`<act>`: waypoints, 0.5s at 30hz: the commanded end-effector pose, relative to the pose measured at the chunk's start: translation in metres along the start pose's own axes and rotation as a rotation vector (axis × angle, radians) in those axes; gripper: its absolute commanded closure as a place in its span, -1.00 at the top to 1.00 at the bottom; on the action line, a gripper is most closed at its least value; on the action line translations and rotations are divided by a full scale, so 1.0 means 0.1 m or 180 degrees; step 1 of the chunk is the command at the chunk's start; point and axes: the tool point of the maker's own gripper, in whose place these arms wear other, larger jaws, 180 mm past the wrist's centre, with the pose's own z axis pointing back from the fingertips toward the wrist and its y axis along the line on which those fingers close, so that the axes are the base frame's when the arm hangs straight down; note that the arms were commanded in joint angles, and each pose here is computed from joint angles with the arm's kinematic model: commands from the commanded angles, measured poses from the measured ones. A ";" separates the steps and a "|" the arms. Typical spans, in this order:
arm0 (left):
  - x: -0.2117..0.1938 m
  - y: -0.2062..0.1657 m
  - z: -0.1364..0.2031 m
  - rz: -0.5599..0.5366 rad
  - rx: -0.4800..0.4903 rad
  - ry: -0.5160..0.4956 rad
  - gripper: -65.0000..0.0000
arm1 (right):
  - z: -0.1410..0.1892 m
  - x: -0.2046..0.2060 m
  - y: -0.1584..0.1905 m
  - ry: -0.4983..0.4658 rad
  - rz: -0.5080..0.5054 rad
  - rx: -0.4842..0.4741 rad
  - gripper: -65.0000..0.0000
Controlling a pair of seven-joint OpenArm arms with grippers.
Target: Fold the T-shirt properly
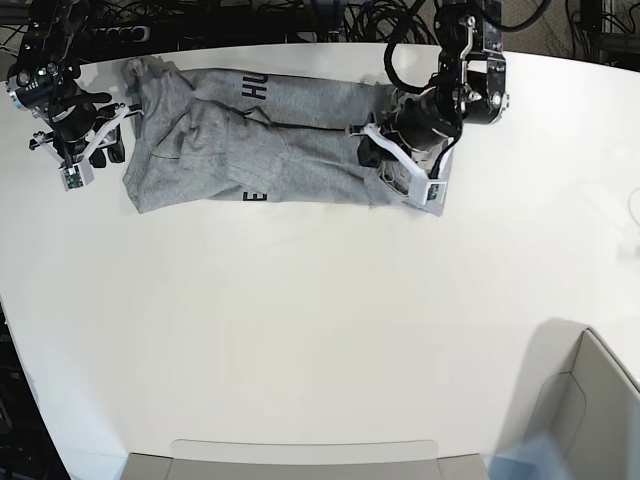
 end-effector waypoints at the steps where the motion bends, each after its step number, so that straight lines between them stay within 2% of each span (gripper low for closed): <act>1: 0.07 -0.04 0.03 -0.0010 -0.0043 -0.0103 -1.00 | 0.04 0.11 -0.03 -0.0118 0.0067 -0.0019 -0.47; 11: 0.20 -0.09 -0.02 -0.0036 -0.0096 -0.0238 -1.00 | 0.04 0.12 -0.03 -0.0123 0.0067 -0.0020 -0.47; 12: 0.21 -0.10 -0.02 -0.0036 -0.0101 -0.0242 -0.93 | 0.04 0.12 -0.03 -0.0128 0.0068 -0.0021 -0.47; 15: 0.23 -0.11 -0.01 -0.0038 -0.0113 -0.0255 -0.51 | 0.04 0.13 -0.04 -0.0132 0.0068 -0.0022 -0.47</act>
